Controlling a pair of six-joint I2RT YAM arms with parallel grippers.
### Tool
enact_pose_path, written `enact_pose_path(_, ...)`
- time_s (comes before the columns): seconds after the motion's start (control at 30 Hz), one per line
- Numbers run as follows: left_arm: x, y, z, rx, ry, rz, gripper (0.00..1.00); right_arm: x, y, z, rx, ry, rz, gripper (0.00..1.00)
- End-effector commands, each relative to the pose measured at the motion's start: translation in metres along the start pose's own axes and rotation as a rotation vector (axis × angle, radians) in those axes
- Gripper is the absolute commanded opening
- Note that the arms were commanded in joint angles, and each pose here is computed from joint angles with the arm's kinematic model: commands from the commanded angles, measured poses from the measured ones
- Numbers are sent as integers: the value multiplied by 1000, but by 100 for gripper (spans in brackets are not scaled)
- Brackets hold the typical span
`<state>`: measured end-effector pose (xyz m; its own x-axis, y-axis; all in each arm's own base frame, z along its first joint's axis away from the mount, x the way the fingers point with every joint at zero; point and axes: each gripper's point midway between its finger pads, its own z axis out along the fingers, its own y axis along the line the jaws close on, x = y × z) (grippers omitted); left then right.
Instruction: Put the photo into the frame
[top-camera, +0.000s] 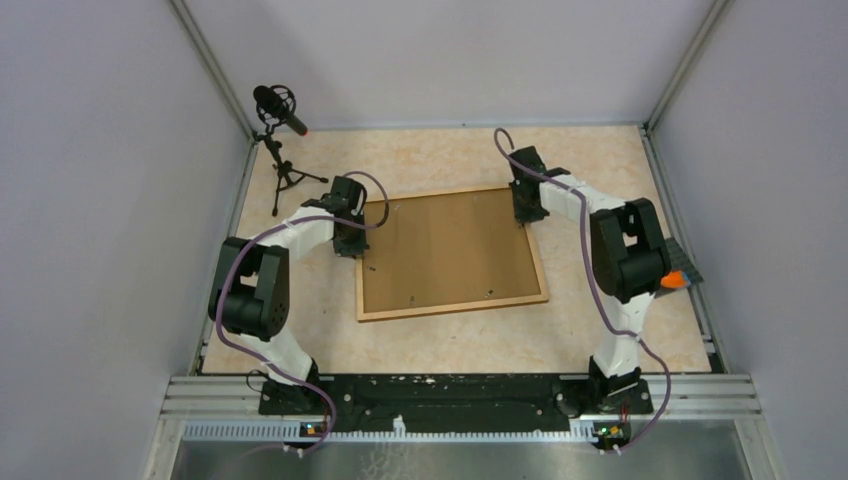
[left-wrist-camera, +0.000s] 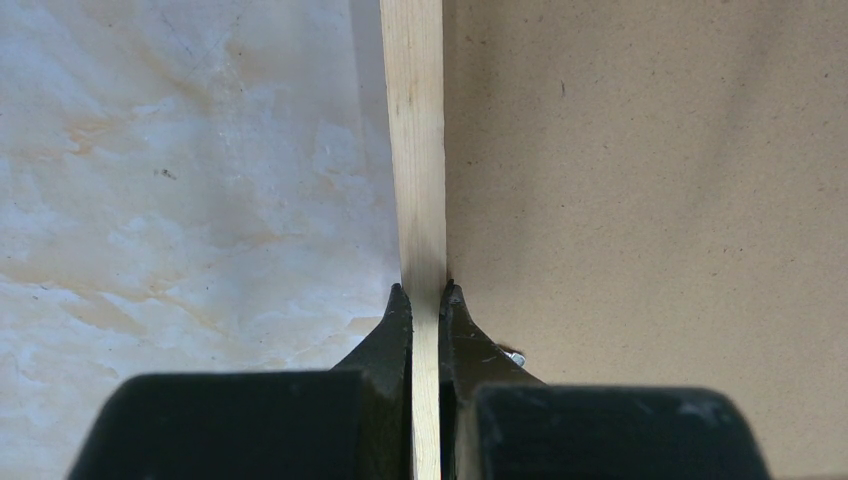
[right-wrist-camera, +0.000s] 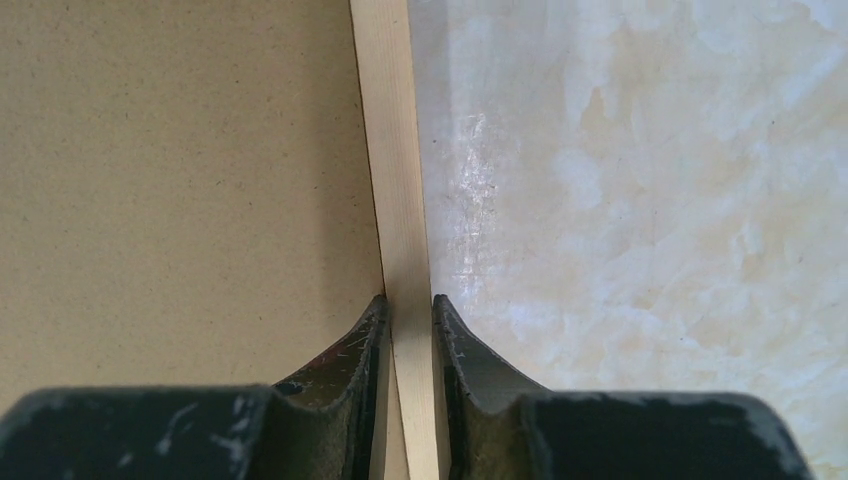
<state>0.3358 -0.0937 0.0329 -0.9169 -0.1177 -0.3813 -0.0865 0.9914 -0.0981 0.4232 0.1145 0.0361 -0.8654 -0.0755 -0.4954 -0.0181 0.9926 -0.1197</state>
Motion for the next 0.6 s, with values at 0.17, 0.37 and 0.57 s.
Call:
enact_pose_path(0.17,31,4,8,-17,93,-4,0,-17,-4,-14,-13,0,-181,23)
enact_pose_path(0.37,32,4,10,-18,97,-12,0,-43,-30,-111,148,-194,-42,76)
enact_pose_path(0.57,32,2,10,-8,101,-17,0,18,-20,-135,31,-191,318,79)
